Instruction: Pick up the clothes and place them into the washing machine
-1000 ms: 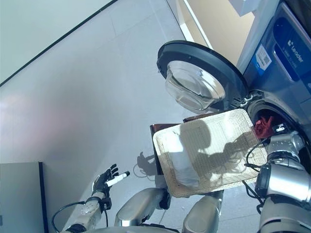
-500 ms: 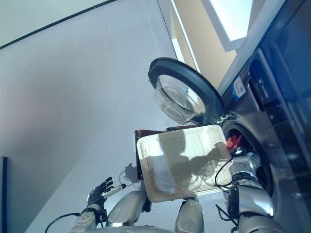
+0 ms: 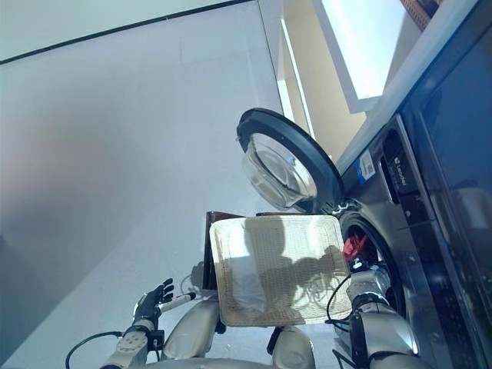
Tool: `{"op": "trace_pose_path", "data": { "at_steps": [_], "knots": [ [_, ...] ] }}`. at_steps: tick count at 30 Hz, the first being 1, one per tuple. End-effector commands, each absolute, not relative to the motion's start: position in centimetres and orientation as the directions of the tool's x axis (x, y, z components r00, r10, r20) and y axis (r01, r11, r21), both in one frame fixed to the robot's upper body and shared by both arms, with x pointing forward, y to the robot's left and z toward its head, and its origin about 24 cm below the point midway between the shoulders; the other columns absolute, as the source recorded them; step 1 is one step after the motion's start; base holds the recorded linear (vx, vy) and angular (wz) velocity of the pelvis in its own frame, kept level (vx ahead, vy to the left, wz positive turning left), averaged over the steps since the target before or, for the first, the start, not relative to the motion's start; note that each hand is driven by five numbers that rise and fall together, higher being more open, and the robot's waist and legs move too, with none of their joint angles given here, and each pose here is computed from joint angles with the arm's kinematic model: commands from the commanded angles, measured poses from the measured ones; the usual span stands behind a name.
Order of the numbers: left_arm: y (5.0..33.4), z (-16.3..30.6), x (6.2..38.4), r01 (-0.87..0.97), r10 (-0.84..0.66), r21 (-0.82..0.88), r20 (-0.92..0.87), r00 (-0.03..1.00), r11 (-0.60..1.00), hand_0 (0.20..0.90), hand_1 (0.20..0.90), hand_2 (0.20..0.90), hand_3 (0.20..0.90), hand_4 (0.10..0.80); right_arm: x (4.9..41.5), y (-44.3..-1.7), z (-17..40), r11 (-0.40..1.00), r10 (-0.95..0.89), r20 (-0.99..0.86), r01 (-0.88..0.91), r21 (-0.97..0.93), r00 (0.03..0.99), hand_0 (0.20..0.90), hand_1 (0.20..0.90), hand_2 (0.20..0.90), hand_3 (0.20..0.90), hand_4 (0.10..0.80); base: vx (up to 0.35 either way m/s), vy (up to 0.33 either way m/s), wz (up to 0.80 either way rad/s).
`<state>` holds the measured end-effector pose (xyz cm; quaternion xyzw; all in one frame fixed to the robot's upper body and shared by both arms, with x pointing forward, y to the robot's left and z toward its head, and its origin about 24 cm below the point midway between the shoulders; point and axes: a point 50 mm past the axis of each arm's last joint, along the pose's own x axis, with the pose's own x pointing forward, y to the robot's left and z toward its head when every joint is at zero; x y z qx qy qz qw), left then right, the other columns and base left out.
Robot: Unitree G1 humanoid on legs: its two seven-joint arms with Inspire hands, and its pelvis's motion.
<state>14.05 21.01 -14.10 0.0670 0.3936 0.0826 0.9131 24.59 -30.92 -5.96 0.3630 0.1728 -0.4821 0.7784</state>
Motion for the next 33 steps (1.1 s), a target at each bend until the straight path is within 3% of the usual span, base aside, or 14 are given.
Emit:
{"op": "trace_pose_path", "data": {
  "at_steps": [1,3,4,9,15,22,24,33],
  "knots": [
    [24.0,-11.5,17.6,-0.167,0.289,0.257,-0.571,0.768,0.952,0.900,0.900,0.900,0.900,0.800,30.2,-17.6,-4.5,0.660,-0.316,-0.431,0.522,0.540,0.845,0.900,0.900,0.900,0.900,0.800,-0.313,0.039,-0.06],
    [23.9,-11.2,18.2,-0.163,0.283,0.255,-0.556,0.782,0.953,0.900,0.900,0.900,0.900,0.800,30.9,-17.9,-3.7,0.694,-0.324,-0.411,0.509,0.509,0.852,0.900,0.900,0.900,0.900,0.800,-0.101,0.000,-0.08],
    [24.1,-10.7,18.8,-0.182,0.292,0.251,-0.527,0.798,0.951,0.900,0.900,0.900,0.900,0.800,32.5,-18.6,-1.9,0.798,-0.339,-0.350,0.464,0.385,0.873,0.900,0.900,0.900,0.900,0.800,-0.009,-0.015,-0.05],
    [23.4,-8.7,21.2,-0.231,0.290,0.189,-0.413,0.863,0.955,0.900,0.900,0.900,0.900,0.800,35.9,-20.9,3.4,0.776,-0.467,-0.239,0.525,0.350,0.851,0.900,0.900,0.900,0.900,0.800,-0.143,0.022,0.01],
    [22.9,-8.1,22.0,-0.246,0.293,0.169,-0.379,0.878,0.955,0.900,0.900,0.900,0.900,0.800,36.6,-24.5,5.9,0.690,-0.580,-0.214,0.614,0.384,0.786,0.900,0.900,0.900,0.900,0.800,-0.042,0.054,0.25],
    [23.1,-8.6,21.3,-0.236,0.299,0.200,-0.403,0.865,0.951,0.900,0.900,0.900,0.900,0.800,36.7,-25.6,6.5,0.710,-0.595,-0.192,0.622,0.330,0.781,0.900,0.900,0.900,0.900,0.800,0.022,0.020,0.02],
    [23.3,-8.8,21.3,-0.222,0.298,0.221,-0.416,0.859,0.950,0.900,0.900,0.900,0.900,0.800,36.6,-25.8,6.2,0.751,-0.587,-0.204,0.621,0.224,0.784,0.900,0.900,0.900,0.900,0.800,0.023,-0.001,0.38],
    [22.9,-8.6,21.3,-0.240,0.296,0.184,-0.396,0.869,0.953,0.900,0.900,0.900,0.900,0.800,36.8,-24.2,6.7,0.713,-0.559,-0.143,0.562,0.418,0.816,0.900,0.900,0.900,0.900,0.800,0.014,-0.004,0.08]
  ]
}}
